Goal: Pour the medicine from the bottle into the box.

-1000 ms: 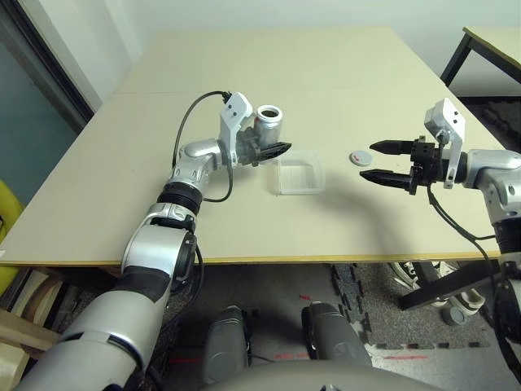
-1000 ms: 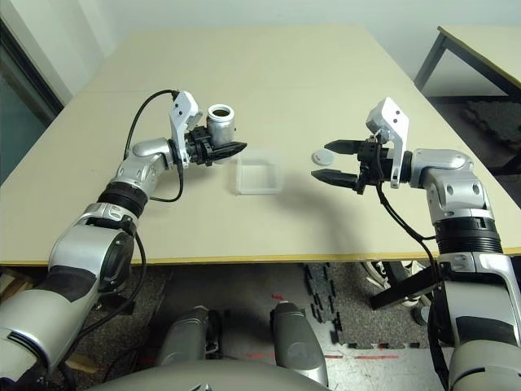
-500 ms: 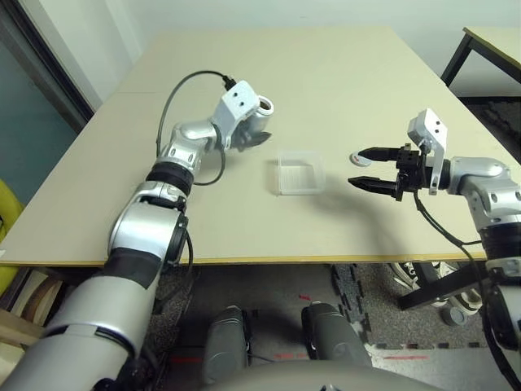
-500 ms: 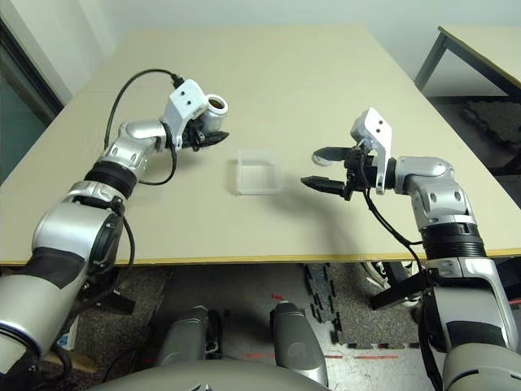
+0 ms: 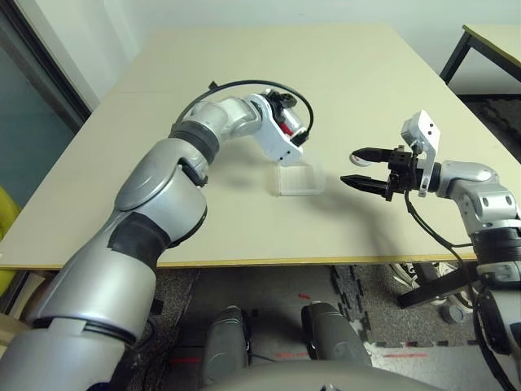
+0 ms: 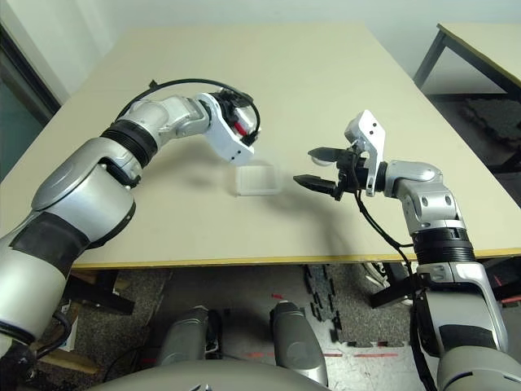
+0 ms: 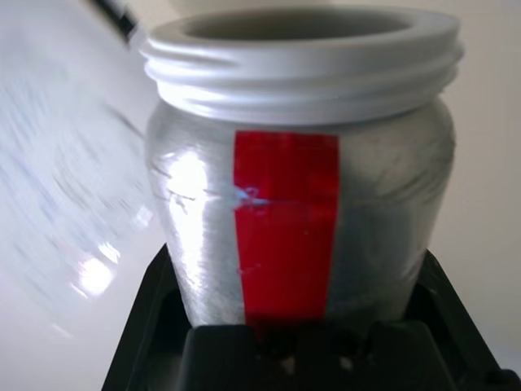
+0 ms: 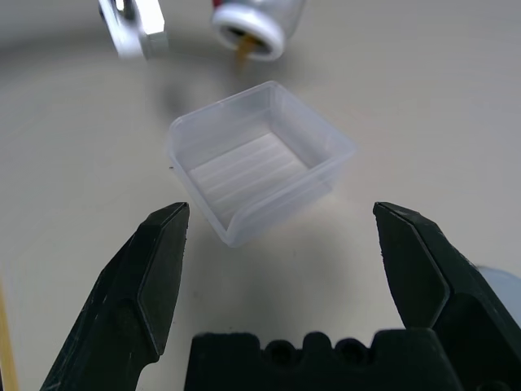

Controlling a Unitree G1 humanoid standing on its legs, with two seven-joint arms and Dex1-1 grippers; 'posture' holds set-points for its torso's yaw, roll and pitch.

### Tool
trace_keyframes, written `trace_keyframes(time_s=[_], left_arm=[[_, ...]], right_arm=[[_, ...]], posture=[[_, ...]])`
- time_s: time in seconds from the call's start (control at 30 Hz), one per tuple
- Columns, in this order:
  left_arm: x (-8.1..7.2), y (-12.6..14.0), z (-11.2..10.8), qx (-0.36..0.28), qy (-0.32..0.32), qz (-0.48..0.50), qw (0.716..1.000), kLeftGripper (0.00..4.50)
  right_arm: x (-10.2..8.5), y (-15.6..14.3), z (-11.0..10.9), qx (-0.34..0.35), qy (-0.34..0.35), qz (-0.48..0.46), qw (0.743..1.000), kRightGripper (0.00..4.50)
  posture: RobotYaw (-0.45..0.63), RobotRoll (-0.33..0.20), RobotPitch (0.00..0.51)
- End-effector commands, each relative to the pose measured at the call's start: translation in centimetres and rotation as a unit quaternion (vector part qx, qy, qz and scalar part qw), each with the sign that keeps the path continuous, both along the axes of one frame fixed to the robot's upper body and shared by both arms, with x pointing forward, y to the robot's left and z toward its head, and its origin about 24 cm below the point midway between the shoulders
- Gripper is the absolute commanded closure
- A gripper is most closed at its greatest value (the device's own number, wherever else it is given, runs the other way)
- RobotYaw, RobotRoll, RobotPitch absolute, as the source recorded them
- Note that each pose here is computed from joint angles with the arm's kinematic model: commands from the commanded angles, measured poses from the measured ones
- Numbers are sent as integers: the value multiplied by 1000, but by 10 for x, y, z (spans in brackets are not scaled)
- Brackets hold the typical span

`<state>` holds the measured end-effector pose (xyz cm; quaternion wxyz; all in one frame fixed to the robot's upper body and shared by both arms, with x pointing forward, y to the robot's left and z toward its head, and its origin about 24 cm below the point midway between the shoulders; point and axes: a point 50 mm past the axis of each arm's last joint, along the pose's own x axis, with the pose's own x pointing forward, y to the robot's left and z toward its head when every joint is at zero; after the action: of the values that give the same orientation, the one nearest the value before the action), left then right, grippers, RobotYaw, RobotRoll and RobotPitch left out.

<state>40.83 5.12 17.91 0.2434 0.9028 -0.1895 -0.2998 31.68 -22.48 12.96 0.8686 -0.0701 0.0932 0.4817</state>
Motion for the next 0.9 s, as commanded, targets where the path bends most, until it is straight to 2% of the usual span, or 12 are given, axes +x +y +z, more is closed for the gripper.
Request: trace_keyframes(time_s=[0.03, 0.17, 0.37, 0.43, 0.47, 0.53, 0.6, 0.67, 0.73, 0.9], left_arm=[[3, -1, 7, 36, -31, 2, 999, 1804], [2, -7, 10, 4, -21, 15, 1000, 1804], [4, 0, 10, -85, 47, 84, 992, 1804], [4, 6, 10, -140, 93, 122, 978, 1804], [4, 9, 9, -193, 137, 157, 959, 1804], [5, 14, 9, -241, 178, 182, 937, 1804], [4, 17, 9, -326, 249, 218, 886, 1804], [4, 20, 7, -411, 336, 246, 811, 1804], [3, 26, 6, -473, 396, 261, 742, 1804], [4, 38, 4, -597, 483, 263, 585, 1804]], right_arm=[[-2, 1, 1, 12, -7, -5, 1000, 0], [-4, 1, 0, 13, -7, -8, 1000, 0], [-4, -2, 0, 14, -7, -13, 1000, 0], [-4, -2, -1, 14, -7, -13, 1000, 0], [-4, -1, -1, 14, -7, -13, 1000, 0], [-3, 0, -2, 15, -6, -12, 1000, 0], [-2, 1, -2, 15, -6, -11, 1000, 0], [-2, 3, -2, 16, -7, -9, 1000, 0], [0, 3, -1, 17, -8, -9, 1000, 0], [1, 3, -1, 18, -9, -8, 1000, 0]], posture=[[-302, 0, 28], [-308, 0, 30], [-304, 0, 33], [-300, 0, 33], [-297, 0, 34], [-297, 0, 34], [-292, 0, 35], [-292, 0, 35], [-286, 0, 36], [-273, 0, 35]])
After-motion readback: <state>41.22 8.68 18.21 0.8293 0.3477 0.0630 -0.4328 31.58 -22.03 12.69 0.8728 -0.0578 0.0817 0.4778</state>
